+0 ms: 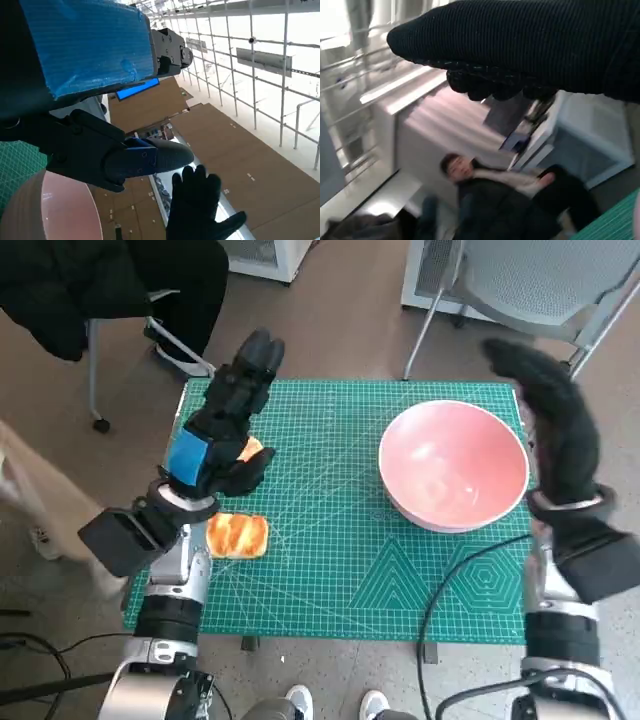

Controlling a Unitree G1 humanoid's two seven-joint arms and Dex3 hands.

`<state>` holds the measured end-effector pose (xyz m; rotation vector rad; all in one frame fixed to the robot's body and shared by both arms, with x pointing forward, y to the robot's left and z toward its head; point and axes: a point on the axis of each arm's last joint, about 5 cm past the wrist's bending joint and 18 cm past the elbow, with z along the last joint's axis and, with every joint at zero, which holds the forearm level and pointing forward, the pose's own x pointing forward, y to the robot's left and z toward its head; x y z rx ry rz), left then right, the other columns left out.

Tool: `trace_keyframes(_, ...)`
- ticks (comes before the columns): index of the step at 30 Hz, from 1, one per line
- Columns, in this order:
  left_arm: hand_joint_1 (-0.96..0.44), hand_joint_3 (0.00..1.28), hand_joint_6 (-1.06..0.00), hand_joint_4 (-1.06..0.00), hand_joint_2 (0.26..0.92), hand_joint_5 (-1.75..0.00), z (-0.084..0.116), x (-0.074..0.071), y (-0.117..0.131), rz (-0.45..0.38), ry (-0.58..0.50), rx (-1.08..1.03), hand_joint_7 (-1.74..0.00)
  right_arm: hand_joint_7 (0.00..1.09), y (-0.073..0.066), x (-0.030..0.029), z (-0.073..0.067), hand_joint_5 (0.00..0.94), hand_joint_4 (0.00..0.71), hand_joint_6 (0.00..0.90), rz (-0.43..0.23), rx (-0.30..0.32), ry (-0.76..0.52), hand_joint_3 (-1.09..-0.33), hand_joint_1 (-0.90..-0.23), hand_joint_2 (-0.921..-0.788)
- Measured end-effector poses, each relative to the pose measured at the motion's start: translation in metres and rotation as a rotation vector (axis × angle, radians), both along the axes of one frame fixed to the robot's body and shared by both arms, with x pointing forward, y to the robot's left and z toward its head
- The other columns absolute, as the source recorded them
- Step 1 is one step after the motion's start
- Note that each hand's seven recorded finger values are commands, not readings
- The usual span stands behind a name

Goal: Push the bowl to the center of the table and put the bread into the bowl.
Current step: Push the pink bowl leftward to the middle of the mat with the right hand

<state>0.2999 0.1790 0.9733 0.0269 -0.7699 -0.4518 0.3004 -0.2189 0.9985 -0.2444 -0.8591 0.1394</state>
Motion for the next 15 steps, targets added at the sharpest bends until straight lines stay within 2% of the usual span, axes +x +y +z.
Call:
trace_keyframes(7, -0.73, 0.48, -0.13, -0.06, 0.921, 0.0, 0.0, 0.0, 0.0, 0.0, 0.0, 0.0, -0.07, 0.32, -0.013, 0.0051, -0.001, 0.0, 0.187, 0.085, -0.058, 0.083, 0.027, -0.781, -0.677, -0.921)
trace_keyframes(15, -0.73, 0.48, -0.13, -0.06, 0.921, 0.0, 0.0, 0.0, 0.0, 0.0, 0.0, 0.0, -0.07, 0.29, -0.022, 0.0122, -0.001, 0.0, 0.183, 0.113, -0.1, 0.158, 0.069, -0.767, -0.698, -0.921)
